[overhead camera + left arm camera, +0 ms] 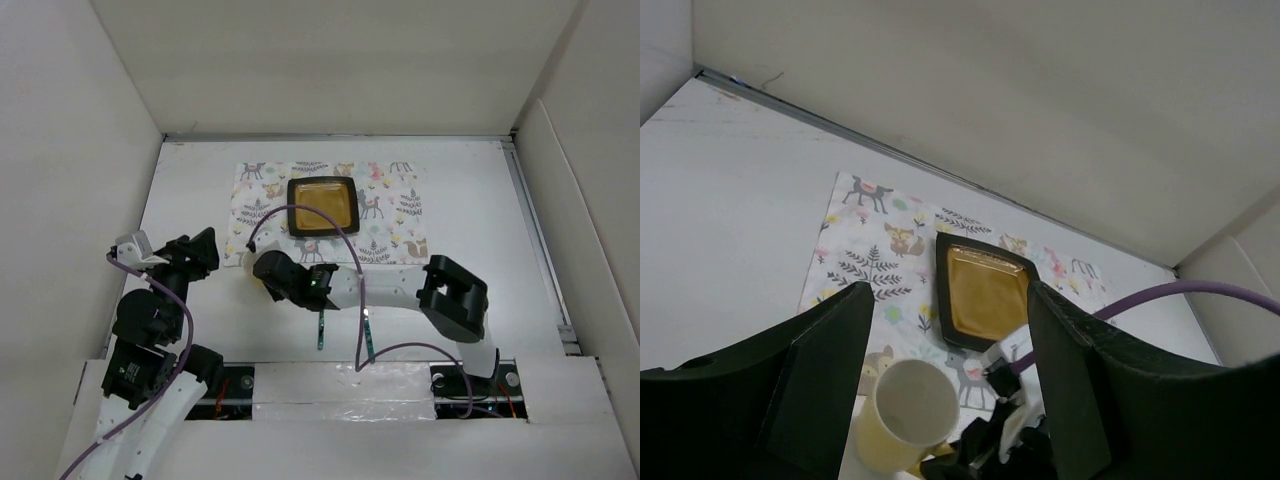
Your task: Set the dinner table for one person
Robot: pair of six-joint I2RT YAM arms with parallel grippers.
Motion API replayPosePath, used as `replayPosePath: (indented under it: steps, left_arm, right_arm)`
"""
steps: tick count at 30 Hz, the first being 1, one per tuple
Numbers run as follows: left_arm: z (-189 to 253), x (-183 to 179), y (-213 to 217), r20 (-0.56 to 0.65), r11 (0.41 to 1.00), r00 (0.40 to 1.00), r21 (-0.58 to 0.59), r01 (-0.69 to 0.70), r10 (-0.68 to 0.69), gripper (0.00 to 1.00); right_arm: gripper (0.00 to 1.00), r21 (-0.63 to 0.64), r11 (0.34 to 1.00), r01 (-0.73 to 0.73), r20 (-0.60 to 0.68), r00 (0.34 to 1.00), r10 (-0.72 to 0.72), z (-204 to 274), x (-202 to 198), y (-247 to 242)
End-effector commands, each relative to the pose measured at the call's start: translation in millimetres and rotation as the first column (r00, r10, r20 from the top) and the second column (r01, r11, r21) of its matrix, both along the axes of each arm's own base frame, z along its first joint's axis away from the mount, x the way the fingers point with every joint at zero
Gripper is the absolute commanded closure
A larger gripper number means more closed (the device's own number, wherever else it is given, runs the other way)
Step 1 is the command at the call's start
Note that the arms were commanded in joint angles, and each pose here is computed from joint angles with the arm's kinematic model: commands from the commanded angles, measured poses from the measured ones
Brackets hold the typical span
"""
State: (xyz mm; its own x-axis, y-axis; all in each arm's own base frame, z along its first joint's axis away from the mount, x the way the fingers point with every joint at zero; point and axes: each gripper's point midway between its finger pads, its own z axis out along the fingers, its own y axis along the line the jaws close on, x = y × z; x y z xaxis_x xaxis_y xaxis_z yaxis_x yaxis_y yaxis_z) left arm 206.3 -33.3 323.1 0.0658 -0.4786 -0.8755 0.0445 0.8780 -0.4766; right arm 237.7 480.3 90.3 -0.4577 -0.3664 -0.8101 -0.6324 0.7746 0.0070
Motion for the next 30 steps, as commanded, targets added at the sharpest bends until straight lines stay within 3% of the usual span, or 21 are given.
replayPosePath:
  steps: [1, 3, 6, 9, 10, 11, 20, 30]
  left_arm:
    - [11, 1, 0, 0.043, 1.000, 0.999, -0.007, 0.002, -0.002, 0.41]
    - [9, 0, -1, 0.036, 1.000, 0.999, -0.005, 0.009, -0.008, 0.41]
    - [10, 2, -3, 0.038, 1.000, 0.999, 0.000, 0.013, -0.013, 0.41]
    - [9, 2, -4, 0.031, 1.000, 0.999, 0.003, 0.019, -0.019, 0.41]
    - [10, 1, -4, 0.040, 1.000, 0.999, 0.002, 0.022, -0.022, 0.41]
    - [10, 1, -4, 0.038, 1.000, 0.999, 0.002, 0.022, -0.022, 0.41]
    - [10, 0, -6, 0.040, 0.999, 0.999, 0.006, 0.032, -0.032, 0.41]
    - [10, 3, -5, 0.036, 1.000, 0.999, 0.014, 0.025, -0.026, 0.41]
  right_arm:
    - [1.00, 0.266, 0.963, 0.043, 0.132, 0.988, -0.081, 122, 25, -7]
    - [1.00, 0.379, 0.923, 0.060, 0.155, 0.980, -0.128, 168, 50, -30]
    - [1.00, 0.451, 0.883, 0.130, 0.176, 0.957, -0.231, 203, 98, -79]
    - [1.00, 0.453, 0.863, 0.222, 0.192, 0.921, -0.338, 211, 135, -125]
    - [1.00, 0.448, 0.834, 0.321, 0.196, 0.875, -0.442, 210, 171, -169]
    - [1.00, 0.454, 0.832, 0.319, 0.199, 0.874, -0.444, 211, 172, -169]
    - [1.00, 0.421, 0.695, 0.583, 0.159, 0.708, -0.689, 175, 290, -317]
    - [1.00, 0.377, 0.652, 0.658, 0.075, 0.680, -0.729, 123, 334, -359]
